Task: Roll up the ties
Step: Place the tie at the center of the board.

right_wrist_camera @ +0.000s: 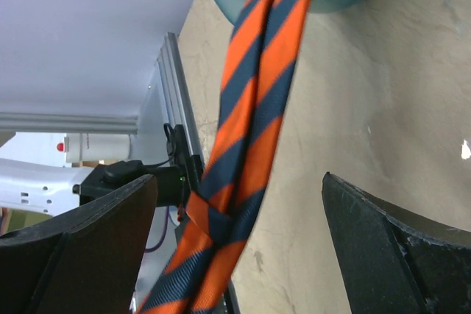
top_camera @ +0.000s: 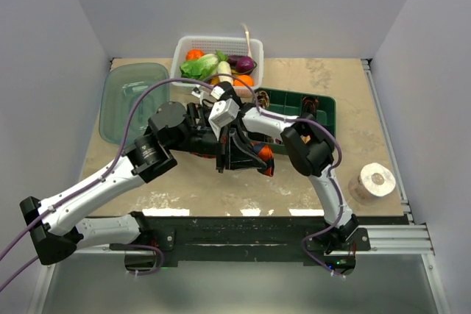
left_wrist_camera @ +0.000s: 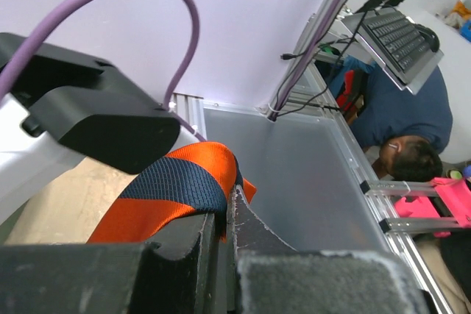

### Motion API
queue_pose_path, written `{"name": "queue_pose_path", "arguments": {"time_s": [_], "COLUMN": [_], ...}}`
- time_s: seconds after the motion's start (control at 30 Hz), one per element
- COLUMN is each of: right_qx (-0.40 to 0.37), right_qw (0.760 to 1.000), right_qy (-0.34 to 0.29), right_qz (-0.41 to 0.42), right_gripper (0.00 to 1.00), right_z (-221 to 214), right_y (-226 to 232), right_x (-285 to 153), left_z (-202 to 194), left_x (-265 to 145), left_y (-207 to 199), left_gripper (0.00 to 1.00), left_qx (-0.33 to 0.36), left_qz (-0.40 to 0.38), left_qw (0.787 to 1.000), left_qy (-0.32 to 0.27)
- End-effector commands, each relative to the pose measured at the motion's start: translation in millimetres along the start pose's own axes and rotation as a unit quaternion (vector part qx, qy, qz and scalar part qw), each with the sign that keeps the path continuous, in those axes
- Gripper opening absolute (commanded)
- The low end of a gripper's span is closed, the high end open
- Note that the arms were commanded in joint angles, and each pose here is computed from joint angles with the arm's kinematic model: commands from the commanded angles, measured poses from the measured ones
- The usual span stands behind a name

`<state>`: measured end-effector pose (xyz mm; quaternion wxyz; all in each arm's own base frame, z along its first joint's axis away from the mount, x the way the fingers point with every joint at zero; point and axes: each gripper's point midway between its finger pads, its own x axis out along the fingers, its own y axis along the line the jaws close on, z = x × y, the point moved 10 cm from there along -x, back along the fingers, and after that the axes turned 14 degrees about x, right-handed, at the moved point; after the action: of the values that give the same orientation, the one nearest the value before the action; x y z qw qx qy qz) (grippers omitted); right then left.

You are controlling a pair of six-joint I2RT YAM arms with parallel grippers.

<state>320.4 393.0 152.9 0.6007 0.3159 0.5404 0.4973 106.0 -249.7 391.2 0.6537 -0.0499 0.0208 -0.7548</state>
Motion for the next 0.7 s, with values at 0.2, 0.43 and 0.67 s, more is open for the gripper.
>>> {"name": "queue_pose_path", "arguments": {"time_s": [0.2, 0.43, 0.67], "right_qx": [-0.028, -0.018, -0.025], "right_qw": [0.993, 0.989, 0.984], "right_qy": [0.07, 0.1, 0.108], "right_qz": [0.088, 0.105, 0.14], "right_gripper": [0.84, 0.49, 0.02], "right_z": [-4.4, -15.5, -15.8], "right_y": [26.6, 24.4, 33.5], "right_x": [39.4, 58.8, 54.2], "left_z": [28.9, 33.1, 41.8], "left_x": [3.4, 2.5, -6.4], "left_y": [-21.4, -27.8, -39.4], "left_gripper": [0.0, 0.0, 0.0], "left_qx": [0.045, 0.051, 0.07], "left_qz": [-0.063, -0.081, -0.096], "left_qw": [0.996, 0.994, 0.99], "left_qy": [-0.043, -0.054, -0.077]}}
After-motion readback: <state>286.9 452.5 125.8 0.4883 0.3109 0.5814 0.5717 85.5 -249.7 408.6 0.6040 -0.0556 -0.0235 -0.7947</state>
